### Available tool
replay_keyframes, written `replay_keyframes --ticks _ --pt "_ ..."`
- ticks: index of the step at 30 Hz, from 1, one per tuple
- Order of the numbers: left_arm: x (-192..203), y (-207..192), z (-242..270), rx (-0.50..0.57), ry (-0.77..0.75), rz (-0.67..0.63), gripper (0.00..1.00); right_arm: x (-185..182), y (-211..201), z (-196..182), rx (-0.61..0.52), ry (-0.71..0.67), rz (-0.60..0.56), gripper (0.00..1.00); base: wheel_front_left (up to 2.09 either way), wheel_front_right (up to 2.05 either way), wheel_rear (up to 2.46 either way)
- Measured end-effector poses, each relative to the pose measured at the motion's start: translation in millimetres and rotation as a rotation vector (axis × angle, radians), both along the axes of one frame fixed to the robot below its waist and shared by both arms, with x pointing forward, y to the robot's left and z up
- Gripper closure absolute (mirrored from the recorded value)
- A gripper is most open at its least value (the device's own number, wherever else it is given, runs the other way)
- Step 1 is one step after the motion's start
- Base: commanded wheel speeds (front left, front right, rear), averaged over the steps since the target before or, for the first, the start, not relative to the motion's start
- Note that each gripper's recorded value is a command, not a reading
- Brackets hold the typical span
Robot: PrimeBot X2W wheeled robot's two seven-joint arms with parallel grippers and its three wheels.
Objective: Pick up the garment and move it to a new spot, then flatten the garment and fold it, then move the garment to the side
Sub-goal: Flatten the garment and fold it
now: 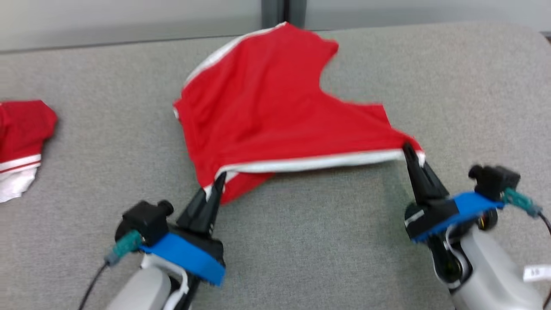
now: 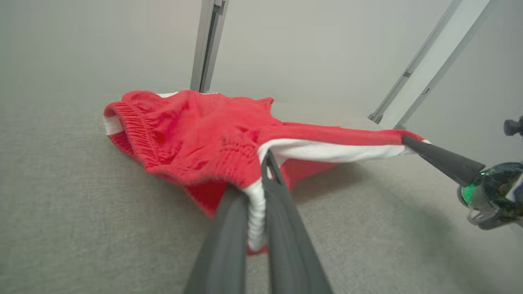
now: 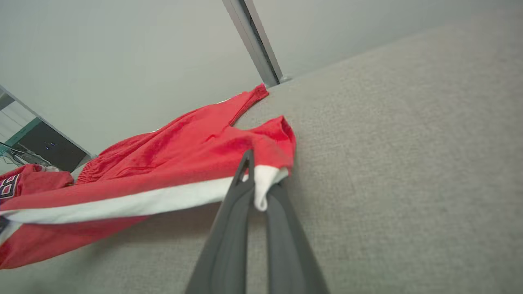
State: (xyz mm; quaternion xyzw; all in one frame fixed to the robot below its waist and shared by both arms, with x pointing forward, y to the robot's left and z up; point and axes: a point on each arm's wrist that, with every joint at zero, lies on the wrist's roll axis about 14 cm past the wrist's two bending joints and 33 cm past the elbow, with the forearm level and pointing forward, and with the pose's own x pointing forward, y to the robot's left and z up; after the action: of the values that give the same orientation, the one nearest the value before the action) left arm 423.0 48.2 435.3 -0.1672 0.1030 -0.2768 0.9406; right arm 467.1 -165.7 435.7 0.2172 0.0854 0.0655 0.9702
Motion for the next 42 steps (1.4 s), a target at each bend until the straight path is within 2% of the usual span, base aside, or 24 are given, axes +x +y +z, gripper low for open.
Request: replay_keyframes --ticks 11,18,24,28,36,42 --pt "-78 1 -4 -0.014 0.066 0.001 1.00 -106 -3 -33 0.078 0.127 -0.043 1.00 0.00 0.00 0.00" --pt "-97 0 -5 -0.002 0.070 -0.016 1.00 -128 -2 -36 0.100 0.141 -0.059 1.00 0.00 0.00 0.00" --pt "-95 -2 0 -0.016 0.058 -0.004 1.00 -101 -3 -9 0.121 0.044 -0.076 1.00 0.00 0.00 0.00" --pt "-81 -5 9 -0.024 0.024 -0.004 1.00 -69 0 18 0.047 -0.054 -0.034 1.00 0.00 0.00 0.00" --pt "-37 -3 20 -0.051 -0.012 0.026 1.00 6 26 56 -0.082 -0.177 0.080 1.00 0.00 0.00 0.00" --pt "9 13 23 -0.047 -0.044 0.087 1.00 69 44 62 -0.136 -0.185 0.127 1.00 0.00 0.00 0.00"
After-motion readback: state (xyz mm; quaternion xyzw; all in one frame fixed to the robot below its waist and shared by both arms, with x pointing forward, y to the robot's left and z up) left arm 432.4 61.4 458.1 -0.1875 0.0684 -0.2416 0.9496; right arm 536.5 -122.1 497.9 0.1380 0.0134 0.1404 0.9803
